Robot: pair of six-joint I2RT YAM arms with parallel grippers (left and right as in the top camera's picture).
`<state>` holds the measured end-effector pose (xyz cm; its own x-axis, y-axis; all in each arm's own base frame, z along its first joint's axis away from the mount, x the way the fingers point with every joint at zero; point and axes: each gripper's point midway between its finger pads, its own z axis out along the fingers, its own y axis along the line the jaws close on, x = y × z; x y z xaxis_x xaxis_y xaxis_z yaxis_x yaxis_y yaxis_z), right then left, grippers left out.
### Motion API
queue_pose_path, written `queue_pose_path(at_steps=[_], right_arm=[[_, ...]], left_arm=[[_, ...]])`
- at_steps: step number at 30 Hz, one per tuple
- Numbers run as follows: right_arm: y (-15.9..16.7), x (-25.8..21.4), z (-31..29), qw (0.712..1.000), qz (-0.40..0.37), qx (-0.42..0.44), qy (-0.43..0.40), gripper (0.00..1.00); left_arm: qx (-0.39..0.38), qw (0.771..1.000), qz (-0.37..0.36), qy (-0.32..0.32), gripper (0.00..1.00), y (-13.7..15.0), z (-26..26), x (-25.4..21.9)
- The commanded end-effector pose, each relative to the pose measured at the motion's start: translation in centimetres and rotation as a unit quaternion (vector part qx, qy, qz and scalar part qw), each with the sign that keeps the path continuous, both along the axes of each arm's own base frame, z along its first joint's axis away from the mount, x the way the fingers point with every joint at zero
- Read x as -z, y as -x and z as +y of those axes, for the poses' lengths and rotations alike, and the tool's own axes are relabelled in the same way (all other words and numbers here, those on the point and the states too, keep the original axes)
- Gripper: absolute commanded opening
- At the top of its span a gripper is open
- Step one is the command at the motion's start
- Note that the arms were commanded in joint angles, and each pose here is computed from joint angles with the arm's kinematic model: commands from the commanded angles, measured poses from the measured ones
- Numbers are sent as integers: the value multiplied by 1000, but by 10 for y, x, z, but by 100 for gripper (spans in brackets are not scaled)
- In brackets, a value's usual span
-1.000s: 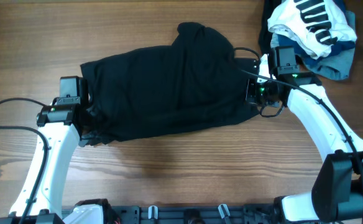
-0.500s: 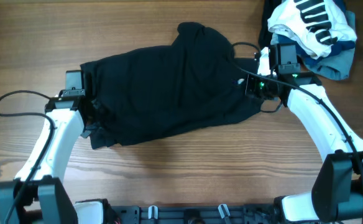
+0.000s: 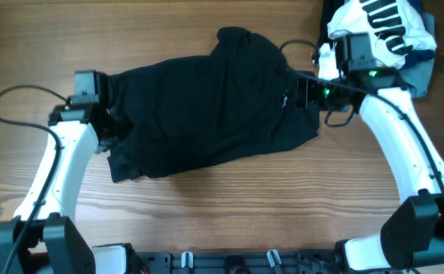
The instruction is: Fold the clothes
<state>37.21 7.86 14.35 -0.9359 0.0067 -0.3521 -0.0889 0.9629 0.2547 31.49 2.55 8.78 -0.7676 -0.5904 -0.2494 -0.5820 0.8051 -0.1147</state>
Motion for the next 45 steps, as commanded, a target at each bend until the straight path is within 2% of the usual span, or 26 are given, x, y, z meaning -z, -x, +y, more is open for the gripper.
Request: queue_pose_path(at_steps=[1, 2, 6, 9, 11, 17, 29, 37, 40, 43, 45], right_arm=[[-5, -23, 5, 999, -19, -28, 1, 79], [-1, -18, 8, 1000, -5, -30, 0, 78], [24, 19, 38, 996, 80, -24, -16, 59], [43, 61, 69, 990, 142, -20, -8, 39], [49, 78, 71, 986, 166, 11, 9, 32], [54, 110, 58, 980, 185, 60, 43, 31], [34, 128, 65, 989, 133, 58, 23, 32], [39, 149, 63, 985, 159, 58, 33, 31], [39, 149, 64, 985, 157, 59, 32, 25], [35, 144, 67, 986, 153, 57, 23, 5], [26, 129, 73, 989, 138, 53, 9, 4]], left_arm=[[39, 999, -12, 17, 15, -8, -10, -22], [39, 999, 5, 19, 15, -2, -10, -19], [36, 996, 78, 22, 14, 24, -10, -2], [34, 996, 81, 22, 13, 24, -10, 1], [34, 996, 81, 22, 13, 24, -10, 1], [34, 996, 81, 19, 14, 24, -9, 1], [34, 996, 80, 19, 15, 23, -9, 0], [34, 996, 80, 19, 15, 23, -9, 0], [34, 996, 79, 19, 15, 23, -9, 0], [34, 996, 77, 18, 15, 22, -9, 0], [34, 996, 77, 18, 15, 22, -9, 0]])
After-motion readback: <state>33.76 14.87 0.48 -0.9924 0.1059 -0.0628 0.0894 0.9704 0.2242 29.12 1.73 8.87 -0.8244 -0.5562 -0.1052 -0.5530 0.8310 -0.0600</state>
